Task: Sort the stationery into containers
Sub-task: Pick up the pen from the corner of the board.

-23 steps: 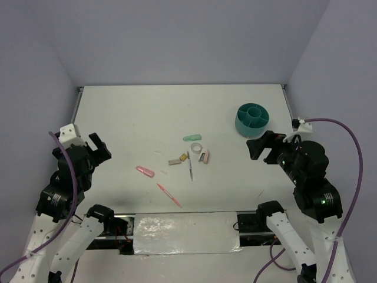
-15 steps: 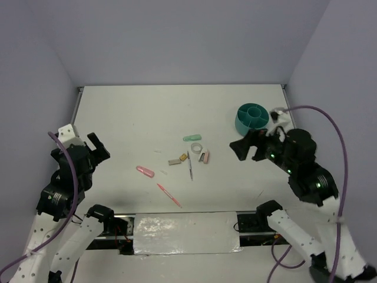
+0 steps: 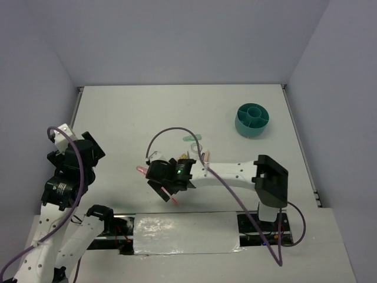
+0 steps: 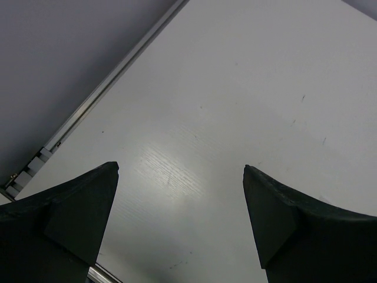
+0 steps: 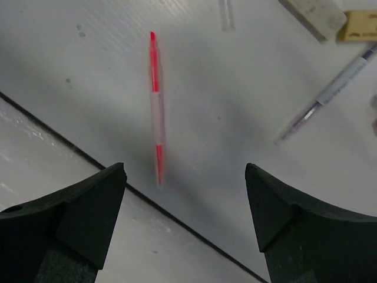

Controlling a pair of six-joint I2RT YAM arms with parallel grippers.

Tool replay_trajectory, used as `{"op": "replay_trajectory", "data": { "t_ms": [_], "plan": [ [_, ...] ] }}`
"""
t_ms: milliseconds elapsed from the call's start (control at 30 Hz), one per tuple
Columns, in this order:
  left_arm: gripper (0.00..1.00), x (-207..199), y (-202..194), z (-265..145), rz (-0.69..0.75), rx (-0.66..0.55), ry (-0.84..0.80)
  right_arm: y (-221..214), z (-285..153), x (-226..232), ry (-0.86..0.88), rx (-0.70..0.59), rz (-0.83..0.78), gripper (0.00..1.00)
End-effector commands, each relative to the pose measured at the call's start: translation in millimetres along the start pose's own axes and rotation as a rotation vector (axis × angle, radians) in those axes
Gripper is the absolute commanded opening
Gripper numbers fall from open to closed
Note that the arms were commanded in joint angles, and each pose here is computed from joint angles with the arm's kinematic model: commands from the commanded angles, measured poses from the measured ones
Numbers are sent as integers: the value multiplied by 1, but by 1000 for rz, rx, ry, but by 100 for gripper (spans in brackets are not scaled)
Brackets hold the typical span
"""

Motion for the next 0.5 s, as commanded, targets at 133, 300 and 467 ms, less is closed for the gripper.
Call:
{"op": "replay_trajectory", "data": {
  "t_ms": [133,300,467],
  "plan": [
    [99,2,15,-8,-50,-61,-31,18,33,36,26,3,-2,79],
    [99,1,15,-9,-52,-66,-50,8,57,41,5,76,-28,72],
    [99,2,16,-10,-55,-71,-52,-3,70,47,33,139,-43,62]
  ]
}}
Point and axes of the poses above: each gripper's point midway between its finger pads, its own z axis out along the fingers, its own x axis along the line the jaws close on, y = z × x, the point moved 7 cm from there along -z, back along the fingers, and after that the axes turned 6 degrees about z, right-handed, at the moved point
